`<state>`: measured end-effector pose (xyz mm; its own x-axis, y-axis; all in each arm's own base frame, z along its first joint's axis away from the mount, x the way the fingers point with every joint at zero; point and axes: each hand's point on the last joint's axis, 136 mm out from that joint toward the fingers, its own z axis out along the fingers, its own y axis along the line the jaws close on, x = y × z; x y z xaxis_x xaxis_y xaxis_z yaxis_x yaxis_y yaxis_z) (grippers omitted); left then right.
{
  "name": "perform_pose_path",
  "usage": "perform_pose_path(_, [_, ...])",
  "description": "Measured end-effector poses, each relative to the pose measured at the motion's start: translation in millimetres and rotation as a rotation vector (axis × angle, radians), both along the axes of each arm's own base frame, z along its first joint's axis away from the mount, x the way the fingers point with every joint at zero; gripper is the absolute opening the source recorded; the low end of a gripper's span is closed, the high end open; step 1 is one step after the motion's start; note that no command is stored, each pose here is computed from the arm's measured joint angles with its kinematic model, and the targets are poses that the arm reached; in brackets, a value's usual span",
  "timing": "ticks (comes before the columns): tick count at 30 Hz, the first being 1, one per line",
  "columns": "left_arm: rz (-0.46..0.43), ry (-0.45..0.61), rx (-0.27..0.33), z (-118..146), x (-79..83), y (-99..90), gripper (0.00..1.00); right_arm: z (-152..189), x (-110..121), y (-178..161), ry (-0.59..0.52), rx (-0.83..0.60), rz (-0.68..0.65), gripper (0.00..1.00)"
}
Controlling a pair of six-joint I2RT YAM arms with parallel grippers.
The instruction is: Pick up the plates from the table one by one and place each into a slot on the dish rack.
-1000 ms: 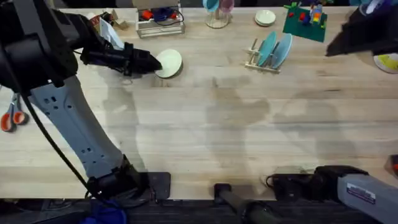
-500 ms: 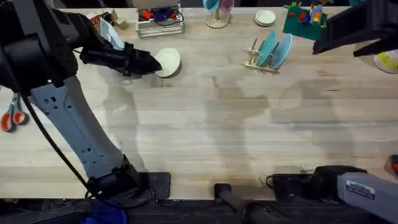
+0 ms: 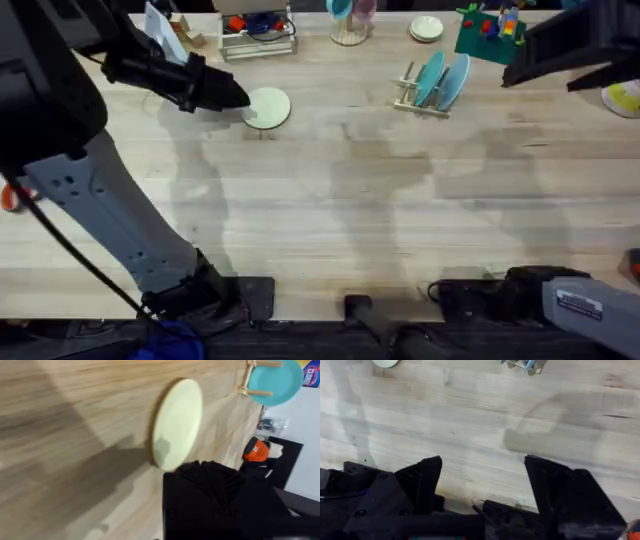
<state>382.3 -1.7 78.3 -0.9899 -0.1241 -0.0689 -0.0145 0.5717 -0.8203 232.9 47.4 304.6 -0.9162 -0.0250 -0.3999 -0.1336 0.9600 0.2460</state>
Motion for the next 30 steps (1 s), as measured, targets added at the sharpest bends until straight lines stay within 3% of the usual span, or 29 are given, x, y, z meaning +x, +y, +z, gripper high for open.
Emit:
perform_pose_path(5, [0.008, -0.034, 0.028, 13, 2.6, 2.2, 0.039, 0, 0, 0, 0.000, 0.001, 0.000, 0.995])
perform_pose_path(13, [0.041, -0.018, 0.105, 1, 10.3, 13.3, 0.039, 0, 0, 0, 0.000, 0.001, 0.000, 0.995])
perform_pose_path(25, [0.054, -0.019, 0.116, -2, 14.5, 14.7, 0.040, 0, 0, 0, 0.000, 0.001, 0.000, 0.995])
perform_pose_path(30, [0.046, -0.002, 0.110, -16, 17.1, 12.3, 0.039, 0, 0, 0, 0.000, 0.001, 0.000, 0.995])
